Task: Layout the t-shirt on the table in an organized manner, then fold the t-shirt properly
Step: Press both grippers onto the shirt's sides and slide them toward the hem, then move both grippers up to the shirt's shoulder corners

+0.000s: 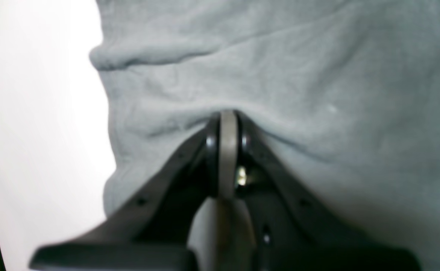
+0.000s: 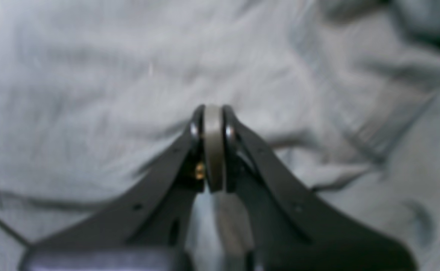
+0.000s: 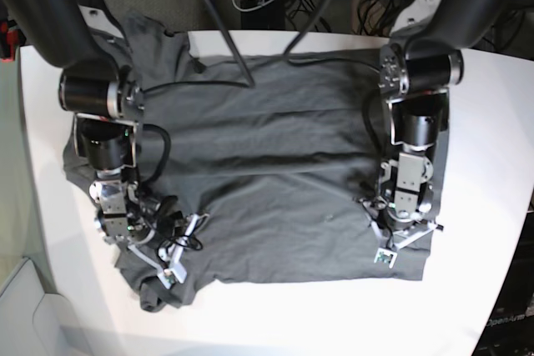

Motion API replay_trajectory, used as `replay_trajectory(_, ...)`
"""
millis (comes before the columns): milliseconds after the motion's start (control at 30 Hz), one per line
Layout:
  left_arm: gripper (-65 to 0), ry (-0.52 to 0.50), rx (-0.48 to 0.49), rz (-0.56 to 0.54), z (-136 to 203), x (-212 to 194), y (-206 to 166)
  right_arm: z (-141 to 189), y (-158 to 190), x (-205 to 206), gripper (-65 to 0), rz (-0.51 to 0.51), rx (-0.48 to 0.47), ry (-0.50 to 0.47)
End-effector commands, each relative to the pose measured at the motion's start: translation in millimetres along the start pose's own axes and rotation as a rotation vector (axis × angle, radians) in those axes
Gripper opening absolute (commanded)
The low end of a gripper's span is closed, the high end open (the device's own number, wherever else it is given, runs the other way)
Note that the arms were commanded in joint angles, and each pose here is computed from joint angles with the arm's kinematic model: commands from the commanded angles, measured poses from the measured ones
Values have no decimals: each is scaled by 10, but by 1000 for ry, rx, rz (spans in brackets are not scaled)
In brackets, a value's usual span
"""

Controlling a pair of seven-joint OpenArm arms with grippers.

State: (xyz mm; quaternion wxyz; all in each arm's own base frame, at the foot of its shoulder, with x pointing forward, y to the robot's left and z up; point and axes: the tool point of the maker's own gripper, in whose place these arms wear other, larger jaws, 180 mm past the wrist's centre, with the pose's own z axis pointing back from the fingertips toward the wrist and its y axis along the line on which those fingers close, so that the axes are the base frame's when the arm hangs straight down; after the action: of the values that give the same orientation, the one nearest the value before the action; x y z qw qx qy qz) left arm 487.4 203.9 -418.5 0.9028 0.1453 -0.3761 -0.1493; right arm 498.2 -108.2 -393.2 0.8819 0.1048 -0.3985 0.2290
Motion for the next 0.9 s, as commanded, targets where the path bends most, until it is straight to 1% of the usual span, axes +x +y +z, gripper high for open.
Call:
replay_trajectory(0, -648, -94, 42, 17, 64, 414, 207, 120, -181, 488, -650, 27, -41, -112)
replay_trajectory(100, -648, -161, 116, 107, 209, 590, 526, 263, -311, 711, -650, 67, -91, -146)
replay_trajectory(133, -648, -178, 122, 133, 252, 598, 533, 301, -338, 737, -650, 78, -105, -143)
replay_trajectory(233, -648, -234, 188, 151, 438, 656, 701, 451, -402, 724, -650, 118, -160, -132)
replay_trajectory(367, -648, -151, 274, 143, 694, 335, 901, 742, -415, 625, -650, 180, -248, -127)
replay_trajectory(433, -648, -117, 243, 89, 775, 226, 787, 843, -405, 526, -650, 196, -277, -96)
replay_trajectory(500, -648, -70, 208, 9, 870, 11, 695, 908, -391, 417, -650, 199, -295, -61)
replay_trajectory(633, -648, 35, 136, -142, 1120, -487, 338, 1055, -328, 103, -650, 207, -327, 17)
replay_trajectory(733, -648, 75, 117, -208, 1358, -780, 154, 1154, -265, -81, -650, 215, -342, 55)
replay_trajectory(867, -648, 114, 81, -257, 1604, -1149, -66, 1270, -188, -296, -650, 221, -356, 96)
